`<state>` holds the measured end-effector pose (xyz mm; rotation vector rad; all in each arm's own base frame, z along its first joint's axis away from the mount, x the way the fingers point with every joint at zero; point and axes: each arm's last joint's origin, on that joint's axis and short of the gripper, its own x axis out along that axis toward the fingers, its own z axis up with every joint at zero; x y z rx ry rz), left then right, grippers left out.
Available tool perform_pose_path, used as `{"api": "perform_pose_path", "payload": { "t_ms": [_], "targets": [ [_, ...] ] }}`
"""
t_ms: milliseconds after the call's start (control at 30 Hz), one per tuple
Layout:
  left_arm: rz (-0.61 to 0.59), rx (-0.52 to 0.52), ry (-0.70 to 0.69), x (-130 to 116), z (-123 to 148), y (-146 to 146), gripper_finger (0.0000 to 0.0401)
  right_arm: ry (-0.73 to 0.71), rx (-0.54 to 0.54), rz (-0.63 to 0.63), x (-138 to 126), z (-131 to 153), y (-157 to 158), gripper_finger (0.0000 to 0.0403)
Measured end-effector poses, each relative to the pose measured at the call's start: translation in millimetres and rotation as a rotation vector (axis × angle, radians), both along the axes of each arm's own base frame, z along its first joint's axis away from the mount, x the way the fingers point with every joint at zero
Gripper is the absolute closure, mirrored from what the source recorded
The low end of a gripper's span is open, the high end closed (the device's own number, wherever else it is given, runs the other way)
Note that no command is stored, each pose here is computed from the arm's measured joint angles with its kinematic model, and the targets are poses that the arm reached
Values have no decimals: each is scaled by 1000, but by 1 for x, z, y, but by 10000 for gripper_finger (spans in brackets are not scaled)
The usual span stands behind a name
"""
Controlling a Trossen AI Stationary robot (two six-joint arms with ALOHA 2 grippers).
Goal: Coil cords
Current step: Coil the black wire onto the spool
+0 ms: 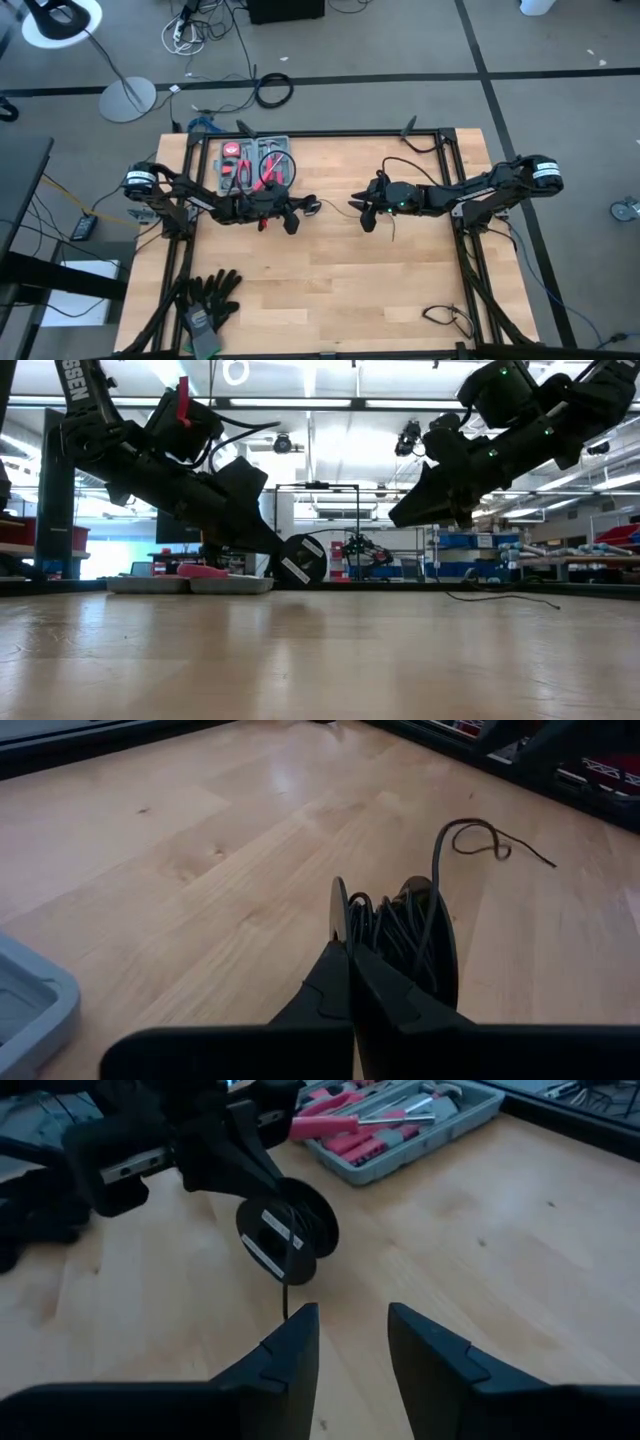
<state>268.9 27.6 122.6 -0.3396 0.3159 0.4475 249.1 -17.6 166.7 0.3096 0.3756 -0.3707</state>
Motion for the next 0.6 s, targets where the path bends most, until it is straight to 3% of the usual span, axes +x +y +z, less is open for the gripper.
{"api": "perform_pose_path", "payload": {
  "t_ms": [600],
  "targets": [
    [1, 2, -28, 1, 2, 0, 401, -15, 0, 0, 1, 1, 0, 281]
  ]
}}
